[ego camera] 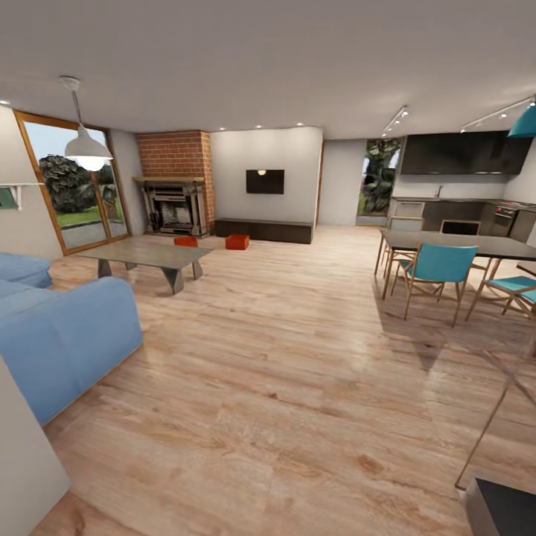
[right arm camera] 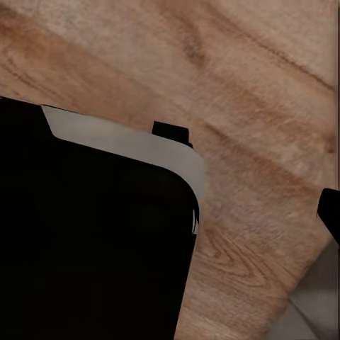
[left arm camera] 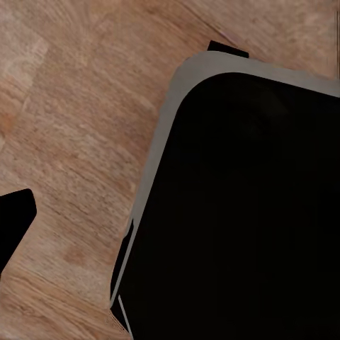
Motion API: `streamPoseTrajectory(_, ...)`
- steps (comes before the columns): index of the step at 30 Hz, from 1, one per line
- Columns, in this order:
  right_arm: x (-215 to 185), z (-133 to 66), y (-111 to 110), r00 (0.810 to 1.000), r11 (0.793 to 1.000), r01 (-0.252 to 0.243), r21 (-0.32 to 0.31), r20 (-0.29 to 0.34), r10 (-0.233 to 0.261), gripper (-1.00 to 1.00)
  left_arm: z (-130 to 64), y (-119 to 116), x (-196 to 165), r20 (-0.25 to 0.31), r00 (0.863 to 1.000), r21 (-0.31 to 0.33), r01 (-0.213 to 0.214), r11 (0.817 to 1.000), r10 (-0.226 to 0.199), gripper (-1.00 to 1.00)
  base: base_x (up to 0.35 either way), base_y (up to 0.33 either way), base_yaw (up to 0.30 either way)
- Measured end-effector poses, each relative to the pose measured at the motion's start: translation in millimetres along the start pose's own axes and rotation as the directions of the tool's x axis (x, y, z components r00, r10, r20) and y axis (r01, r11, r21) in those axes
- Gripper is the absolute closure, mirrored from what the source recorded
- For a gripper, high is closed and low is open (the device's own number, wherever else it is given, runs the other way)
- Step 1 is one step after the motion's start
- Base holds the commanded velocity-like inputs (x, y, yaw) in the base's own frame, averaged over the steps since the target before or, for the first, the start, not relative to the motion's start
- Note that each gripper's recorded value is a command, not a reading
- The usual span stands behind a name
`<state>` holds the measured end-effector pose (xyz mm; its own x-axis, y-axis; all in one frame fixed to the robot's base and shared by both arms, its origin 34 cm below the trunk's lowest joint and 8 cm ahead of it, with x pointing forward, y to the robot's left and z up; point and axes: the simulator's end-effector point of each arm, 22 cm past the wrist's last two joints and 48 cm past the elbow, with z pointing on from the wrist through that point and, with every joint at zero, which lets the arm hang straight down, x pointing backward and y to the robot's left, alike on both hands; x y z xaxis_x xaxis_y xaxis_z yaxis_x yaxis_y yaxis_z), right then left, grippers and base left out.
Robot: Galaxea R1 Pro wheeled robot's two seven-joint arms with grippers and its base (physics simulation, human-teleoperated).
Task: Move the two storage containers from the living room to the garage. In the garage, place one container on the floor and stack the other container on top of it (either order is fine).
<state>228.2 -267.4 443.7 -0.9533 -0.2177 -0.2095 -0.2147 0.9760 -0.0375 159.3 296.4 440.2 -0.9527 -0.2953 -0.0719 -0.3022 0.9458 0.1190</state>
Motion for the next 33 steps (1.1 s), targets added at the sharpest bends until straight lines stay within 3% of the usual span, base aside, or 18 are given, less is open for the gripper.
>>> streamPoseTrajectory(33, 0.1, 0.0, 0.0, 1.000, 1.000, 0.000, 0.000, 0.000, 0.000, -1.00, 0.0, 0.0, -0.1, 0.000, 1.000, 0.000, 0.000, 1.000, 0.000, -1.00, 0.323, 0.000, 0.000)
